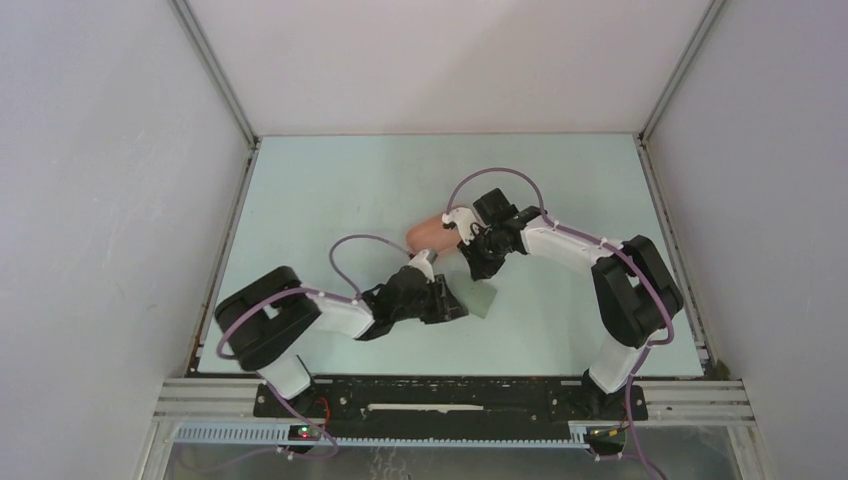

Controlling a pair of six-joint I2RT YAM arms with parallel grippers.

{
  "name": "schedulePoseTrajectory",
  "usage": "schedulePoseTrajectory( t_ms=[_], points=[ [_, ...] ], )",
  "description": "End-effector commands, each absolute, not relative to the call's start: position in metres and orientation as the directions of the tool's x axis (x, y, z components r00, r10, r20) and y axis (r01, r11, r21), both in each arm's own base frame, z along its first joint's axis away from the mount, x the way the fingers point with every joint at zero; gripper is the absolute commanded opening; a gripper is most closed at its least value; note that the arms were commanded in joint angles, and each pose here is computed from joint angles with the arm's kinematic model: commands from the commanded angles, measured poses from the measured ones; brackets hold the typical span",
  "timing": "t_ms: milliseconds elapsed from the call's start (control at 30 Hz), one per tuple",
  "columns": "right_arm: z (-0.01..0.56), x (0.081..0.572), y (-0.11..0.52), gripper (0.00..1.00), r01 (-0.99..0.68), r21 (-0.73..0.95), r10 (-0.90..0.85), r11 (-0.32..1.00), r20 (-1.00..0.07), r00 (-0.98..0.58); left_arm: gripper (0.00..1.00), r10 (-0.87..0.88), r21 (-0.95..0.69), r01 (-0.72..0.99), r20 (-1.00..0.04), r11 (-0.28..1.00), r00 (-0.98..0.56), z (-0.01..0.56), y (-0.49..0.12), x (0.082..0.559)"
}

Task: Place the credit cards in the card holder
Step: Close the card holder at the center of the board.

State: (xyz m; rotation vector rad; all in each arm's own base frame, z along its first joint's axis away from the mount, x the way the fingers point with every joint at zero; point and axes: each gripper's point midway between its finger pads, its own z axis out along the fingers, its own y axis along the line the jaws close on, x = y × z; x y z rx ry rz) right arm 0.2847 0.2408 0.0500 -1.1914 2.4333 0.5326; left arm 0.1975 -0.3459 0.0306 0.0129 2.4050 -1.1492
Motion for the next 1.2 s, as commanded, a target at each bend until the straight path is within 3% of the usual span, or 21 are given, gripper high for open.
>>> schedulePoseTrajectory(
  t_ms=[0,233,433,567,767,1167],
  points=[
    [0.070,0.278,0.238,0.13,-0.870,0.209,-0.700,0.446,-0.524,-0.485,0.41,-0.280,-0.745,0.298,-0.542,0.597,-0.792,0.076,-0.327,0.203],
    [0.071,0.271,0.237,0.16,-0.901,0.232,-0.720,0.367,-0.542,-0.433,0.48,-0.272,-0.582,0.534,-0.791,0.614,-0.549,0.134,-0.298,0.212],
    [0.067,0.266,0.243,0.16,-0.946,0.162,-0.752,0.281,-0.575,-0.322,0.47,-0.233,-0.452,0.674,-0.889,0.585,-0.393,0.155,-0.302,0.216],
    [0.065,0.265,0.241,0.15,-0.966,0.104,-0.771,0.237,-0.585,-0.252,0.45,-0.203,-0.404,0.732,-0.914,0.549,-0.353,0.140,-0.305,0.211],
    [0.070,0.255,0.244,0.14,-0.991,0.046,-0.757,0.124,-0.642,-0.124,0.46,-0.309,-0.378,0.783,-0.918,0.494,-0.248,0.141,-0.282,0.200],
    [0.069,0.250,0.245,0.18,-0.998,-0.009,-0.759,0.056,-0.650,-0.036,0.56,-0.203,-0.440,0.762,-0.897,0.476,-0.392,0.099,-0.301,0.213]
  ],
)
